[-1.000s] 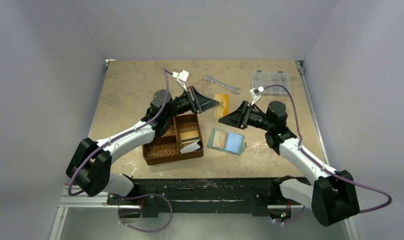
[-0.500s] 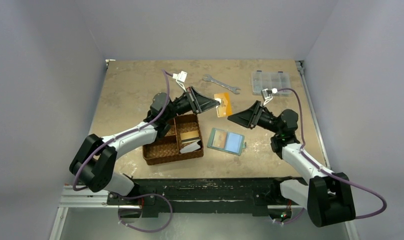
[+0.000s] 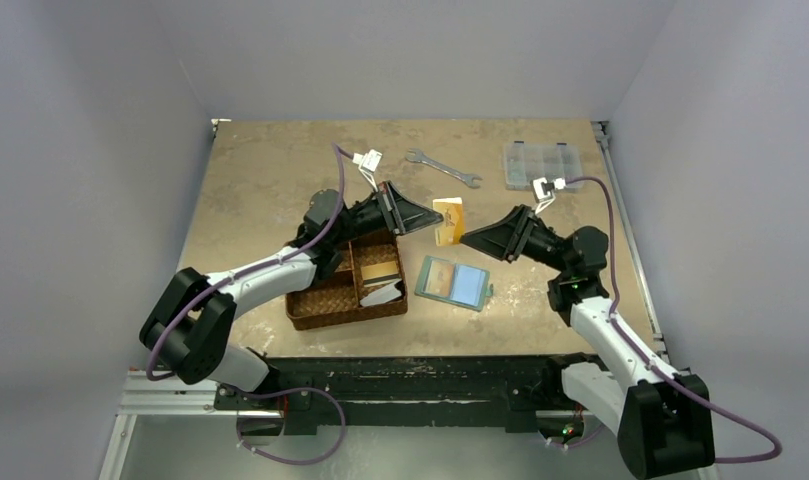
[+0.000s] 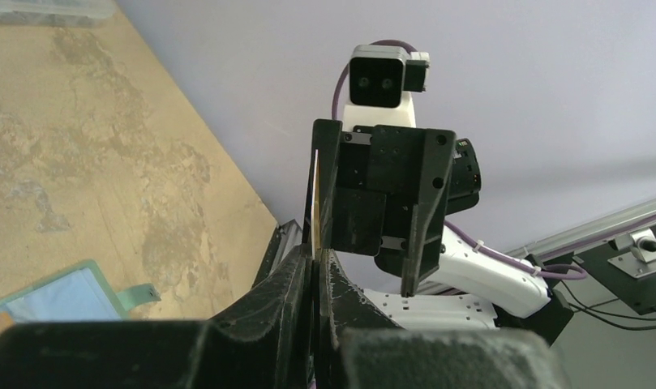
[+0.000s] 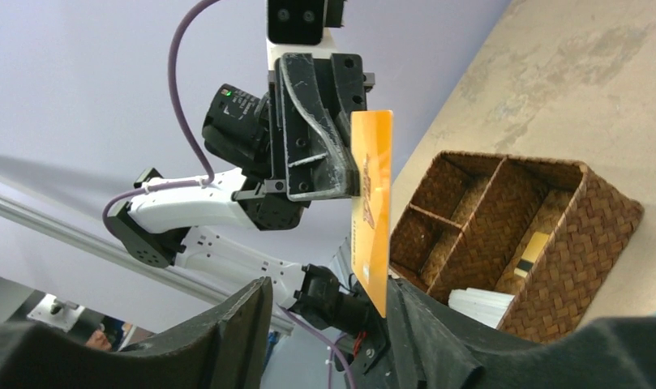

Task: Put the credit cards into the card holder
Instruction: Insert the credit card into the card holder.

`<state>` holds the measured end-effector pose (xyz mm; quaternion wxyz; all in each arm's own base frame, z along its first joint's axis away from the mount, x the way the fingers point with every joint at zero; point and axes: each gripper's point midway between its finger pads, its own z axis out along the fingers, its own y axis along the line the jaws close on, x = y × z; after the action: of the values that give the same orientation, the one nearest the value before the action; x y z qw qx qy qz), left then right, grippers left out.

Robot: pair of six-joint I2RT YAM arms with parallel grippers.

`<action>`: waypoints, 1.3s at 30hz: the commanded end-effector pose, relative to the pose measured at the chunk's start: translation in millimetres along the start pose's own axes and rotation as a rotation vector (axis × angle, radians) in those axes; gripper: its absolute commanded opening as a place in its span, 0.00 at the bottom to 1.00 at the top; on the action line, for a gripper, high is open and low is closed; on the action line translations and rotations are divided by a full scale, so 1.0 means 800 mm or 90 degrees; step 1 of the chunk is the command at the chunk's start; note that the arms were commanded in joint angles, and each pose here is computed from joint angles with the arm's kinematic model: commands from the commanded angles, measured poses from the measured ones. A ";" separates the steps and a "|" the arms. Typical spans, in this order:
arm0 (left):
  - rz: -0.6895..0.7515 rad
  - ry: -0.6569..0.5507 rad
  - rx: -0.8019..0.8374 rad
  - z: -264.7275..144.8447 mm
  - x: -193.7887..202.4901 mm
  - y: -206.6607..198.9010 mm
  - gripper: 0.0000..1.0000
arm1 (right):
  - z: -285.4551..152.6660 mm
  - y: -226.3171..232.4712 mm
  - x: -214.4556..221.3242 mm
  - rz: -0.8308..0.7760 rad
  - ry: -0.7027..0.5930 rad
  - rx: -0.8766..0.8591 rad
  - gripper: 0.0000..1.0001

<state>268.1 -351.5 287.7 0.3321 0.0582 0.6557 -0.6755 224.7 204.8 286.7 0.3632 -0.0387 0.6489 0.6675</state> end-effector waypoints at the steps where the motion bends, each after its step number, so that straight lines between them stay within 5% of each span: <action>1: 0.034 0.014 0.053 -0.004 0.005 -0.023 0.00 | 0.004 0.002 -0.012 -0.026 -0.004 0.006 0.55; 8: 0.025 0.061 0.074 0.001 0.032 -0.024 0.00 | 0.007 -0.007 -0.014 -0.012 -0.009 0.010 0.26; 11: 0.022 0.088 0.063 0.004 0.043 -0.013 0.01 | 0.005 -0.019 -0.009 -0.006 -0.013 0.027 0.00; 14: 0.051 0.122 -0.077 0.007 0.048 0.041 0.32 | -0.010 -0.081 0.003 0.030 -0.017 0.168 0.00; 16: 0.103 0.148 -0.318 -0.017 0.048 0.116 0.49 | -0.040 -0.146 0.028 0.042 0.009 0.335 0.00; 19: 0.160 0.175 -0.396 -0.027 0.045 0.141 0.53 | -0.063 -0.180 0.067 0.068 0.090 0.405 0.00; 29: 0.168 0.290 -0.435 0.013 0.112 0.214 0.07 | -0.079 -0.223 0.111 0.145 0.183 0.448 0.00; 32: 0.179 0.313 -0.461 0.010 0.125 0.235 0.00 | -0.077 -0.232 0.116 0.152 0.196 0.439 0.00; 39: 0.188 0.342 -0.517 -0.010 0.140 0.271 0.00 | -0.077 -0.243 0.124 0.163 0.202 0.436 0.00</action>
<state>275.7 -370.0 40.9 0.2106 0.1787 0.9151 -0.2939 218.5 168.1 50.0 0.1346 0.0937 0.8925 0.4202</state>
